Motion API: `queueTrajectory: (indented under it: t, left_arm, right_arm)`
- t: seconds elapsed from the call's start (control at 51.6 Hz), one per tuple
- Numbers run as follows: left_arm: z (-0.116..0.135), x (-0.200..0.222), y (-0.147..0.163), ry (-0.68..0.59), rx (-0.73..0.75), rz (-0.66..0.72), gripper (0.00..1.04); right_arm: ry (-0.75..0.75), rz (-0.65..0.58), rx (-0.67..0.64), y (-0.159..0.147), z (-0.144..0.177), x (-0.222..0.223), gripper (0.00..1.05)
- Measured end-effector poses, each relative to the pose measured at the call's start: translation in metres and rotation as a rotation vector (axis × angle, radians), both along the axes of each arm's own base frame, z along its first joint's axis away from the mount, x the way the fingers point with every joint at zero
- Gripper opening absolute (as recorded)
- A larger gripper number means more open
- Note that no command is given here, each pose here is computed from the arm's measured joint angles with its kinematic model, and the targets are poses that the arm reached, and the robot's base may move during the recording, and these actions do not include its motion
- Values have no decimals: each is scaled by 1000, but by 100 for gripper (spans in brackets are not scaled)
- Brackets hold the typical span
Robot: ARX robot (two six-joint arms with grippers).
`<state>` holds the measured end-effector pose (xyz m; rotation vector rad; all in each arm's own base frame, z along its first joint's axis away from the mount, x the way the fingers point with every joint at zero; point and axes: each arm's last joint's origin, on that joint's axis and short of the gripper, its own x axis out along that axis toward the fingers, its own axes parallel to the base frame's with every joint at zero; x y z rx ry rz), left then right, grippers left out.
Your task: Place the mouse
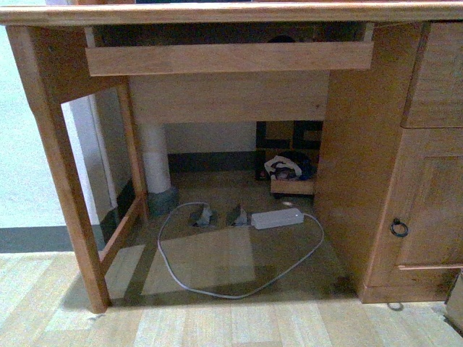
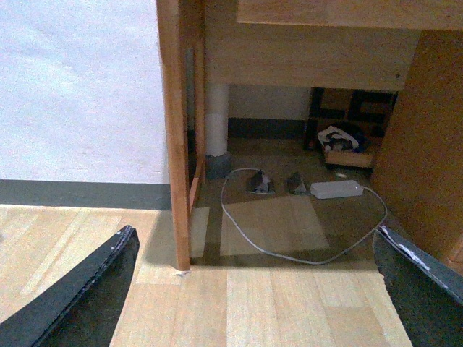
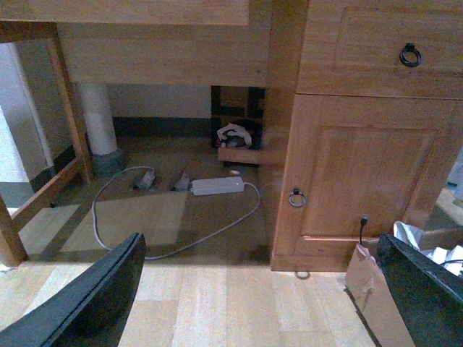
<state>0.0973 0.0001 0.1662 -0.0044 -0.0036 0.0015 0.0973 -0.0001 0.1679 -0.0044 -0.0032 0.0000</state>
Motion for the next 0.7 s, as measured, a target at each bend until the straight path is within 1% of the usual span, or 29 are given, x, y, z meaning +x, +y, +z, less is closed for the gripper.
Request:
queueTrajectory:
  t: [0.698]
  left_arm:
    - [0, 0, 0, -2, 0, 0, 98]
  right_arm:
    - [-1, 0, 0, 0, 0, 0, 98]
